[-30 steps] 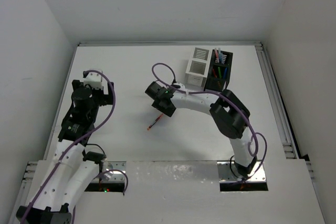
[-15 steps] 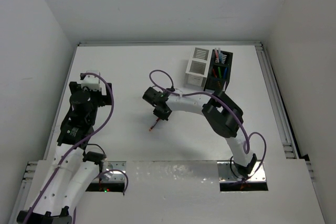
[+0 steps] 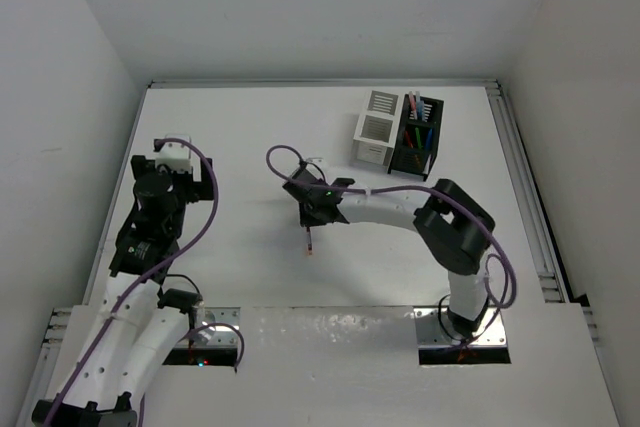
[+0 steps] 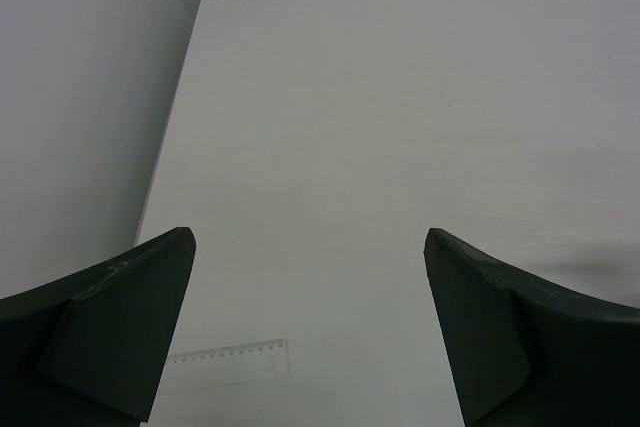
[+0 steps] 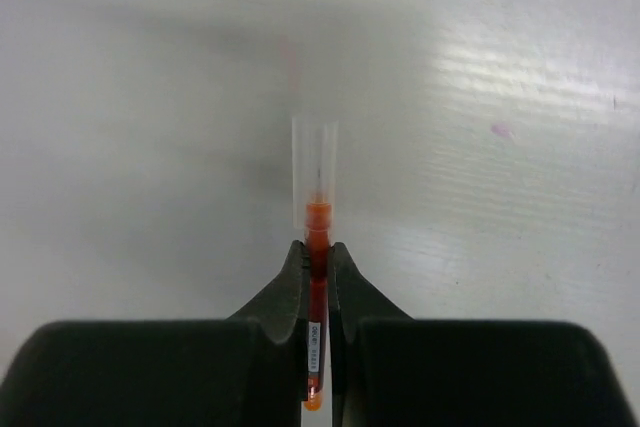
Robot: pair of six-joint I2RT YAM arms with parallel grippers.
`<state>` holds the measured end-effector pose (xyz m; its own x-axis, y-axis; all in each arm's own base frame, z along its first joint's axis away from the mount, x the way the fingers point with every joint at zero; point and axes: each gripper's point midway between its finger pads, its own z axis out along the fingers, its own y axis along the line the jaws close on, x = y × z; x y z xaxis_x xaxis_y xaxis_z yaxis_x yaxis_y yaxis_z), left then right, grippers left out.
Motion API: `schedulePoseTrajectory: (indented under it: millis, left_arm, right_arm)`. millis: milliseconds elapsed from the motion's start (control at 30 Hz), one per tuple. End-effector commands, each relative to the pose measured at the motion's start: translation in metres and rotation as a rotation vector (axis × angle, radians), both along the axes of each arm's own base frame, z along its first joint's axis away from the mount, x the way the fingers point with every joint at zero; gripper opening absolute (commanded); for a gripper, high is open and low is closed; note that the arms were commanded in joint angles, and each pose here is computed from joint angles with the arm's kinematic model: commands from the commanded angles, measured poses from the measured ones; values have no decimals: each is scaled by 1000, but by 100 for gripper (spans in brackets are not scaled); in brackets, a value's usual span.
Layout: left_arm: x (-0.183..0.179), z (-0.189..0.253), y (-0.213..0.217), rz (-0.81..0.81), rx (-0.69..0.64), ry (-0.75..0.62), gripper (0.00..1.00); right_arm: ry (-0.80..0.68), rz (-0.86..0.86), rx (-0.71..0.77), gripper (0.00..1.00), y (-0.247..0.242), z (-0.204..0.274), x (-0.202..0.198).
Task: Sort the stationery into containers
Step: Pick up the pen from the center of the board, then place the pen in the storage box.
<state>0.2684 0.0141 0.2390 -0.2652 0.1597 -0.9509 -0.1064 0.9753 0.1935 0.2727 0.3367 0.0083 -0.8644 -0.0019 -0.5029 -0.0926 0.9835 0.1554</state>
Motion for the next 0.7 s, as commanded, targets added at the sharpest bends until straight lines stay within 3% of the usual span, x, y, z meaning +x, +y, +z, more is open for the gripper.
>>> schedulePoseTrajectory:
  millis: [0,167,300,367,500,667]
  left_arm:
    - [5,12,-3,-12,-10,-37,97]
    - [8,14,-7,-28,-31,-35,97]
    - [9,9,-9,-57,-21,5,97]
    - [8,6,-8,-51,-18,23,97]
    - [9,1,-8,-60,-7,51,97]
    - [15,-4,-12,-81,-7,65,97]
  right_arm:
    - [-303,294,143,0,38,108,27]
    - [-574,410,178,0,22,211,60]
    - [-864,366,-32,0,-38,282,125]
    - [-986,210,-151,0,-96,307,171]
    - [-1053,15,-330,0,-201,316,231]
    - [-1054,-73,-388,0,-255,303,273]
